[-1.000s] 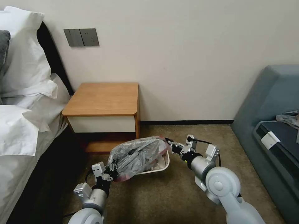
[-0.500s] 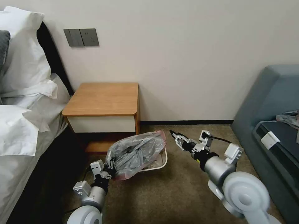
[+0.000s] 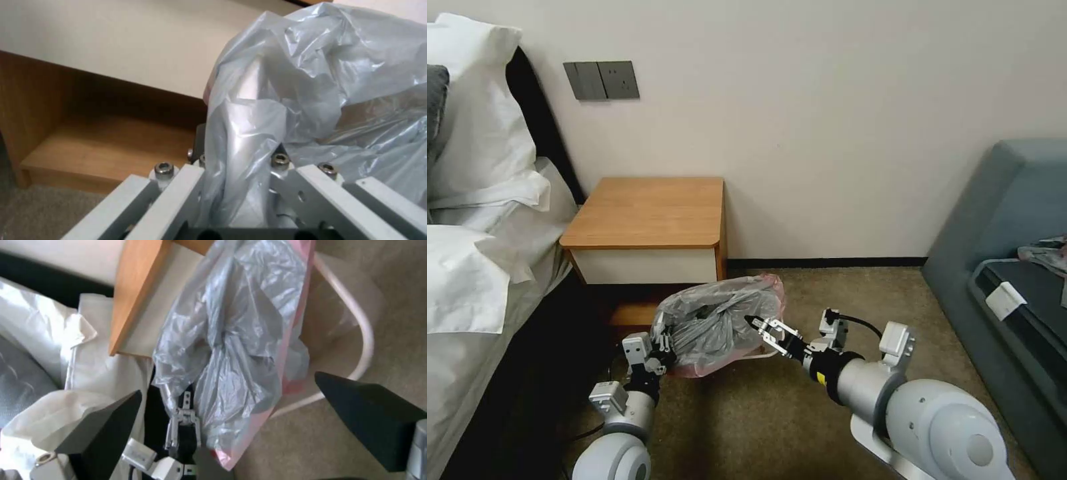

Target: Pick up the garbage bag from the table and place it over the trash can.

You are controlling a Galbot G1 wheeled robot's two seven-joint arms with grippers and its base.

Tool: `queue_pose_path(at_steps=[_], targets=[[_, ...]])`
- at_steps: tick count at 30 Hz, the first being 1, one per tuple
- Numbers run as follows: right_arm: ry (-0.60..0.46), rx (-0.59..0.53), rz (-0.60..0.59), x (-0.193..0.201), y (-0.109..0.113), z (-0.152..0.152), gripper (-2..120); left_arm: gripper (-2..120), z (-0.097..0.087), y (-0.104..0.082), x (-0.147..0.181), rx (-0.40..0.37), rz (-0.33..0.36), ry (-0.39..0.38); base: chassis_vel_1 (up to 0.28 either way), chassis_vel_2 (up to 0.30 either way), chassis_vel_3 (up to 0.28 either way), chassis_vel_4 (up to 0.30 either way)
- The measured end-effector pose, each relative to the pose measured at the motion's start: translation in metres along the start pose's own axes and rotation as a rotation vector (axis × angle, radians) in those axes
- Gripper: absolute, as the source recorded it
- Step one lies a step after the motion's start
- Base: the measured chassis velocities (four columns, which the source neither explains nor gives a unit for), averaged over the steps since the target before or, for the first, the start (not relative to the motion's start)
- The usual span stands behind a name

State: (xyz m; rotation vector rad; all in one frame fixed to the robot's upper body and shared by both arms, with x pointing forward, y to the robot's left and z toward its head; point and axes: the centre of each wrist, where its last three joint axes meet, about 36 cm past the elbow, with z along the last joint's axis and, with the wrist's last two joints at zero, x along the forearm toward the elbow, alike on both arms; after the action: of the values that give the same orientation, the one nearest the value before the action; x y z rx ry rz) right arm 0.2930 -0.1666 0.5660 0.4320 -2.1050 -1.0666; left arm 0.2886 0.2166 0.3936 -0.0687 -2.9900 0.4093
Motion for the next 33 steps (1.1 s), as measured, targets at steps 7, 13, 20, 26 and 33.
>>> queue_pose_path(at_steps=[7, 13, 20, 26, 33], targets=[[0.0, -0.015, 0.021, -0.01, -0.002, 0.003, 100, 5, -0.002, -0.003, 0.004, -0.013, 0.005, -0.017, 0.0, 0.0, 0.0, 0.0], [-0.018, -0.041, 0.049, -0.017, 0.0, 0.005, 99, 5, -0.003, -0.005, 0.007, -0.029, 0.01, -0.033, 0.0, 0.0, 0.0, 0.0], [-0.02, -0.073, 0.061, -0.024, 0.001, 0.007, 80, 5, -0.004, -0.006, 0.008, -0.039, 0.015, -0.049, 0.0, 0.0, 0.0, 0.0], [-0.021, -0.091, 0.061, -0.026, 0.002, 0.009, 57, 5, -0.006, -0.009, 0.009, -0.037, 0.023, -0.053, 0.0, 0.0, 0.0, 0.0], [-0.022, -0.096, 0.065, -0.027, 0.001, 0.009, 41, 5, -0.006, -0.011, 0.009, -0.033, 0.027, -0.054, 0.0, 0.0, 0.0, 0.0]])
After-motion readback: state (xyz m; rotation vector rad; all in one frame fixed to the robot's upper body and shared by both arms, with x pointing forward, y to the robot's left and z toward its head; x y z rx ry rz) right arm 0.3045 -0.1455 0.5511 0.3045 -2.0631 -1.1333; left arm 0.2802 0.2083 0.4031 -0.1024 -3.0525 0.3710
